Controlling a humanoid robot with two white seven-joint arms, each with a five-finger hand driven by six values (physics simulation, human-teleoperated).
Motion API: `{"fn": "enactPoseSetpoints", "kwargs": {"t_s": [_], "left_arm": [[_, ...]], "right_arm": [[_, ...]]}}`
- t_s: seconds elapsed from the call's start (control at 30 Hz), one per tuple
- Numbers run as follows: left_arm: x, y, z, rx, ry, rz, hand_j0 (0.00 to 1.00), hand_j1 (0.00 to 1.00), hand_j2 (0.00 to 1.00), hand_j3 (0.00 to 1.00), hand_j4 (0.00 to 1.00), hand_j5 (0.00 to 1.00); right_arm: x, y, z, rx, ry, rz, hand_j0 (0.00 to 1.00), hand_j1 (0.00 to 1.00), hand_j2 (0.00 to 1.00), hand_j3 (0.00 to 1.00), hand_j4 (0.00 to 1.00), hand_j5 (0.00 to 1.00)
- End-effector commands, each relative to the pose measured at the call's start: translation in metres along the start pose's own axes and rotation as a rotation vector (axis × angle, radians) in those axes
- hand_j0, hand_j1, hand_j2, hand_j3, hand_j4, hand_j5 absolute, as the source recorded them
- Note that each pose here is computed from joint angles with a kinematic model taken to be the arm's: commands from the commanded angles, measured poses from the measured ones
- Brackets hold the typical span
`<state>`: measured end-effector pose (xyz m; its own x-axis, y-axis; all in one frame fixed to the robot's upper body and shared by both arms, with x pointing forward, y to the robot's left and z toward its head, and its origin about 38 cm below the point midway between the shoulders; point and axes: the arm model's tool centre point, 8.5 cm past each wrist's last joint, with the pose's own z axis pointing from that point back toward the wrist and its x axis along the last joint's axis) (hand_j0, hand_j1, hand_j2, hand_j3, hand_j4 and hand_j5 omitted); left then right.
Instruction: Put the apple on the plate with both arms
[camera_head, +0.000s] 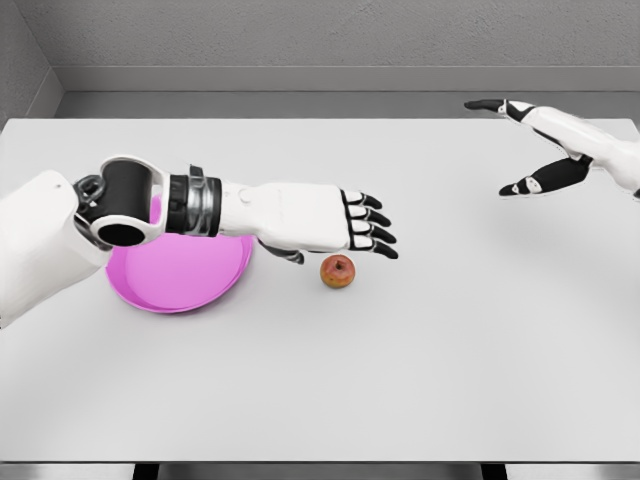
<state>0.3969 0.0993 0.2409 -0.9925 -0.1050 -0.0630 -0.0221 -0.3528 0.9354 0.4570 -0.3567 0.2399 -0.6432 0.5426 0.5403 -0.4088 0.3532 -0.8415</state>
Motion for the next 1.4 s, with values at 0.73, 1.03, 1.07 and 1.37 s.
{"fn": "enactPoseSetpoints", "kwargs": {"t_s": [0.73,1.03,1.07,1.37], "left_arm": [[-0.003,-0.039,-0.026,-0.127,0.003,0.006,0.94,0.94,0.94,0.94,0.94,0.94],[-0.017,-0.049,-0.035,-0.154,0.037,0.026,0.94,0.94,0.94,0.94,0.94,0.94],[-0.017,-0.05,-0.034,-0.155,0.039,0.028,0.94,0.94,0.94,0.94,0.94,0.94],[-0.016,-0.055,-0.042,-0.173,0.033,0.023,0.94,0.94,0.94,0.94,0.94,0.94]], "right_arm": [[0.01,0.007,-0.011,0.022,-0.038,0.001,1.0,1.0,1.0,1.0,1.0,1.0],[0.009,0.008,-0.01,0.028,-0.034,0.001,1.0,1.0,1.0,1.0,1.0,1.0],[0.009,0.008,-0.01,0.028,-0.034,0.001,1.0,1.0,1.0,1.0,1.0,1.0],[0.008,0.01,-0.009,0.03,-0.032,-0.003,1.0,1.0,1.0,1.0,1.0,1.0]]}}
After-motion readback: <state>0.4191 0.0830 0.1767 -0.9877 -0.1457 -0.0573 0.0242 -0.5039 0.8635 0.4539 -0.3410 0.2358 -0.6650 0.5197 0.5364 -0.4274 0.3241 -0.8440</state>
